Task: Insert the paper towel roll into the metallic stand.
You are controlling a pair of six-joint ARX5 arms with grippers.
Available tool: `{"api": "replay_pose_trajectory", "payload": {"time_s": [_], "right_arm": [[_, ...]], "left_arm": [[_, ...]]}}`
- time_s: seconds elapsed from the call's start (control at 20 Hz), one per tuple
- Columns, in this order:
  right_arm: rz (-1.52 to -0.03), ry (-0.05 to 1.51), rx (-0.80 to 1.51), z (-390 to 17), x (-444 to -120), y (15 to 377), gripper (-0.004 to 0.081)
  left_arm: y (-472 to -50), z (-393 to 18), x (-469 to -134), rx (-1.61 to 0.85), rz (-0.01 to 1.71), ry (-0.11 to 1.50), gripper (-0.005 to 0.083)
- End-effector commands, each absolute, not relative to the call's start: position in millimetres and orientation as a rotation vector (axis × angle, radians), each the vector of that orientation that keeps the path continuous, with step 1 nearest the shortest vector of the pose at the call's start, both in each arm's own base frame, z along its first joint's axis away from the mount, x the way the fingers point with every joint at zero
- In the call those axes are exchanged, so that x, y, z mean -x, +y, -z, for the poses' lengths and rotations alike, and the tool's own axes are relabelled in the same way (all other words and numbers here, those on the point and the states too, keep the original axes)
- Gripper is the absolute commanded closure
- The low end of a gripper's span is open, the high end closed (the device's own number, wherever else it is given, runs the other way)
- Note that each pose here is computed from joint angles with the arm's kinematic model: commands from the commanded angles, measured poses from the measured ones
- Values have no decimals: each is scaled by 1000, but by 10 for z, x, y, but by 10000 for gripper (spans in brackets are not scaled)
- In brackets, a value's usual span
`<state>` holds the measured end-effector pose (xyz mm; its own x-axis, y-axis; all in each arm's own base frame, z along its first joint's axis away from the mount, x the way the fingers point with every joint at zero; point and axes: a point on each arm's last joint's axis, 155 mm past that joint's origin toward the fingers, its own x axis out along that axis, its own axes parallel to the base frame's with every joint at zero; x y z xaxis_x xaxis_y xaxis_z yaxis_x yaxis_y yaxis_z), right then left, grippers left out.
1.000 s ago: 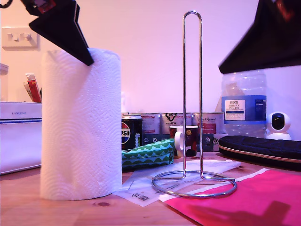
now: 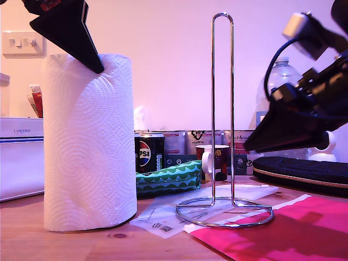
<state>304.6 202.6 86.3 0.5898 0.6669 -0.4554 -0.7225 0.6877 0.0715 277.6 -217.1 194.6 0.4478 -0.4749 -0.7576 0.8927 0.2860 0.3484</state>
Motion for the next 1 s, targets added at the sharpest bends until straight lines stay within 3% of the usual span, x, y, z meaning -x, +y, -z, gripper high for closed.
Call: {"api": "replay_pose_trajectory", "payload": {"time_s": [0.0,0.95], "right_arm": [[-816,476,146,-749,-3062,2029,548],[-823,440,181,-275,-3280,2167,597]], "left_arm": [[-2155,-1879,-2779,-848,985,602,720],[-2107,-1909,-2860,-837,958,592,720]]}}
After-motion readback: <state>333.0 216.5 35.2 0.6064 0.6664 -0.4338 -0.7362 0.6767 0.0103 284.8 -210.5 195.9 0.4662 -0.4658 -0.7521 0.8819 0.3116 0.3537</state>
